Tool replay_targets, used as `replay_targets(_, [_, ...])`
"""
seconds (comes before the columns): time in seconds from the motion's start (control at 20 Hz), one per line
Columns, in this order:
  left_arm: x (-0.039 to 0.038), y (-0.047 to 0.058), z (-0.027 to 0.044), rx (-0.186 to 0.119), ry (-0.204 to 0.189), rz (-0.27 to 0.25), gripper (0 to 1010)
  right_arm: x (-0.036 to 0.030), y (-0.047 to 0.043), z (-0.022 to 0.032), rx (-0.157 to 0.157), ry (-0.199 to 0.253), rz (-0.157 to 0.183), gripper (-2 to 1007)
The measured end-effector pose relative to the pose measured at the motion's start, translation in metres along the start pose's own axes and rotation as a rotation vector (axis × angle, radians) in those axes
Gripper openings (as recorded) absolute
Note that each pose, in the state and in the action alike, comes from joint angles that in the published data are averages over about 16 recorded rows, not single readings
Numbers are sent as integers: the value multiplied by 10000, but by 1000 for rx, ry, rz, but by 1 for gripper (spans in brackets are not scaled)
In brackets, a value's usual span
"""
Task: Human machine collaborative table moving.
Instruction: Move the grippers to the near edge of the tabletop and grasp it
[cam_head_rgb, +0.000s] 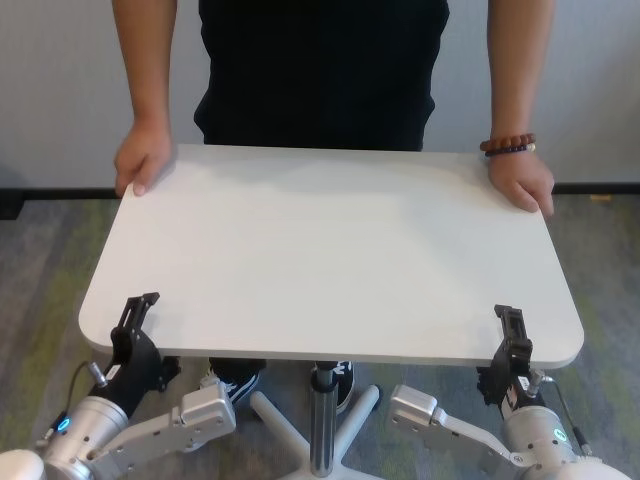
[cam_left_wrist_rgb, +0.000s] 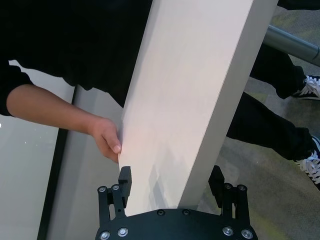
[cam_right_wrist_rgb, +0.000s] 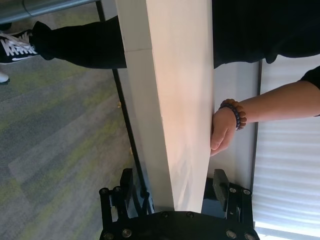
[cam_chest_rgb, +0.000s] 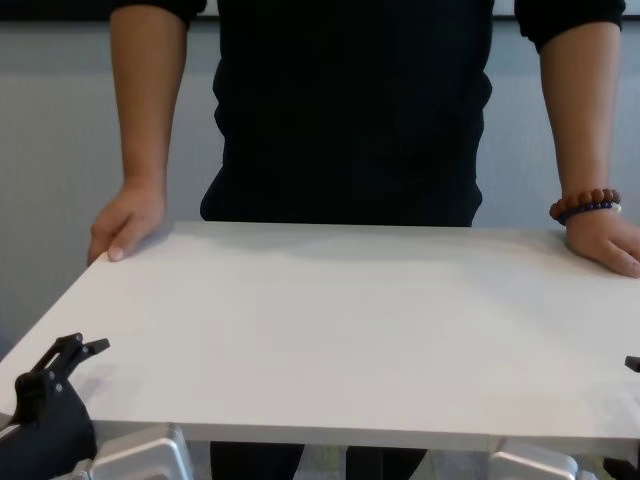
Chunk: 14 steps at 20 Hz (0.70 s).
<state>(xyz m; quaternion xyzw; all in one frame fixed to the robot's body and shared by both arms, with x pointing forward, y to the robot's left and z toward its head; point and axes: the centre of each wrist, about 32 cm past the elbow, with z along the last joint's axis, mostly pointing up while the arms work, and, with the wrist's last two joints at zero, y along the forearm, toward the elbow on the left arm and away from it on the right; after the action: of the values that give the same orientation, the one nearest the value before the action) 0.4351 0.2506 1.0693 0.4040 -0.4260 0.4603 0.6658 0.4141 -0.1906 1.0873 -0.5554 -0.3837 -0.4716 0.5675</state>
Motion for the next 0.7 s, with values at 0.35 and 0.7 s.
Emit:
replay_targets(0.35, [0, 0, 0, 0, 0, 0, 1000, 4, 3, 1, -1, -3, 3, 1000])
replay_targets(0.7, [0, 0, 0, 0, 0, 0, 999, 5, 4, 2, -1, -4, 4, 988])
